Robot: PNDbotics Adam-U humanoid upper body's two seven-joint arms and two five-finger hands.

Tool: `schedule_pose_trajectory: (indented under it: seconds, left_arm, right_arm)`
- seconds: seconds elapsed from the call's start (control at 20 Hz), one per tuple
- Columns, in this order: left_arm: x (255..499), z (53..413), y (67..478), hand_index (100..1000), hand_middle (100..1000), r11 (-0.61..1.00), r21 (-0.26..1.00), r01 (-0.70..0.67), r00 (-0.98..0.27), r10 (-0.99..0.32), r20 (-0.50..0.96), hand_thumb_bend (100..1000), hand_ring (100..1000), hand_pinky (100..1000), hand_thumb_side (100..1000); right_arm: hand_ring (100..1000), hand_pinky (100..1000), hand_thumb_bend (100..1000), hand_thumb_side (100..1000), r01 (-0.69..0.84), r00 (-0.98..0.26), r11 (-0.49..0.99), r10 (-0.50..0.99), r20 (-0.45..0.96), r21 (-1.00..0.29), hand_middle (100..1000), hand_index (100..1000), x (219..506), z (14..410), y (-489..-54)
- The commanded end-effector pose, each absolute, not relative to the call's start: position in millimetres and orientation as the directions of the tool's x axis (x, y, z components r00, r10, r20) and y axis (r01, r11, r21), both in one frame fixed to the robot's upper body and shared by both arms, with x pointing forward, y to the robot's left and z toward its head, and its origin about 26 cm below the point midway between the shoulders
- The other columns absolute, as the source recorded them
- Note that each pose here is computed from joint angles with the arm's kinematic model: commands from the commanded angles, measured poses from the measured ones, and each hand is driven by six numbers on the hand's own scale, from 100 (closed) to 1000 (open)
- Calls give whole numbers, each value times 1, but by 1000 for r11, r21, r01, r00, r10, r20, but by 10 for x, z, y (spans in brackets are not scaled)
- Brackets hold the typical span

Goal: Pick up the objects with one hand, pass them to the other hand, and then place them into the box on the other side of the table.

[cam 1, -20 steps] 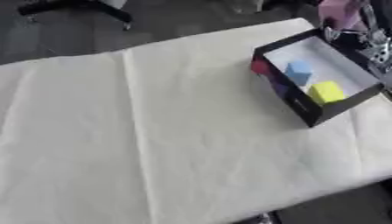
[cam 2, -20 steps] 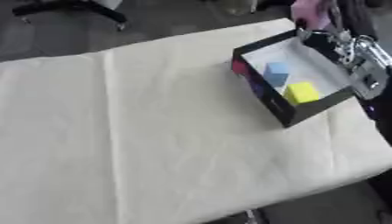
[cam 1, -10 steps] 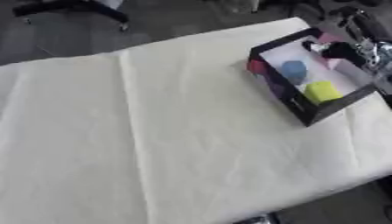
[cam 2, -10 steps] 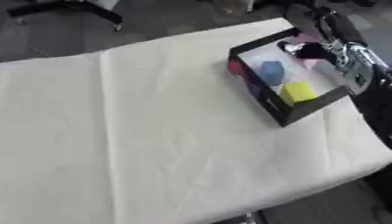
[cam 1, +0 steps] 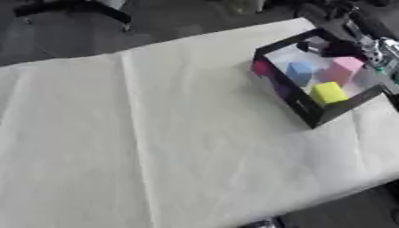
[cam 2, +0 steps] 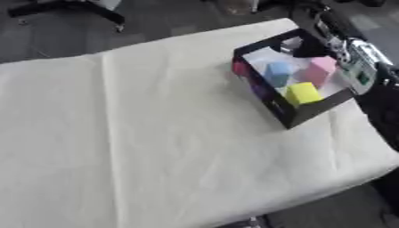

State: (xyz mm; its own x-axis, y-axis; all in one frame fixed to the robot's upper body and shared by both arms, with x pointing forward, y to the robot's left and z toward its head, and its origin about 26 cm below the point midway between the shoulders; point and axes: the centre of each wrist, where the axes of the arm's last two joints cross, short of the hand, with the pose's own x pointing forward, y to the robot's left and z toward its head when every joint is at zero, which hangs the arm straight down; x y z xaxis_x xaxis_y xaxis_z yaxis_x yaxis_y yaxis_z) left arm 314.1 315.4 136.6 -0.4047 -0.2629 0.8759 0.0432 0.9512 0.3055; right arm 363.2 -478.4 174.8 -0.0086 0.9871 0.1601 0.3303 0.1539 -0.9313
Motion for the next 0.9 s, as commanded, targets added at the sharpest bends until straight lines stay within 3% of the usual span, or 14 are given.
schedule_pose_trajectory:
  seconds: [0.05, 0.15, 0.25, 0.4, 0.6, 0.9]
  left_arm:
    - [3125, 1458, 3186, 762, 699, 949, 315, 13, -430, -279, 859, 402, 734, 771, 880]
    - [3121, 1461, 3195, 763, 702, 948, 319, -8, -430, -291, 855, 399, 735, 771, 874]
    - [3118, 1472, 3202, 762, 704, 947, 318, -45, -433, -305, 848, 398, 736, 770, 864]
    - [3116, 1500, 3194, 763, 707, 943, 305, -130, -446, -331, 832, 393, 738, 771, 852]
    - [3124, 1533, 3122, 767, 709, 933, 282, -224, -470, -357, 807, 385, 740, 771, 848]
    - [3121, 1461, 3021, 773, 713, 918, 254, -305, -474, -378, 795, 366, 744, 773, 865]
  right_arm:
    - [785, 973, 592, 703, 445, -43, 139, 990, 134, -884, 927, 887, 3554, 2101, -4763]
    - [706, 924, 473, 568, 530, -90, 196, 980, 175, -825, 865, 819, 3498, 2153, -4619]
    - [647, 891, 405, 506, 612, -163, 317, 947, 276, -724, 816, 776, 3427, 2146, -4393]
    - [573, 853, 345, 505, 667, -313, 512, 852, 420, -541, 768, 743, 3260, 2086, -3941]
    - [528, 835, 289, 504, 619, -466, 700, 692, 552, -356, 729, 714, 3010, 1915, -3413]
    - [499, 827, 273, 528, 497, -519, 814, 556, 649, -301, 705, 655, 2823, 1561, -2975]
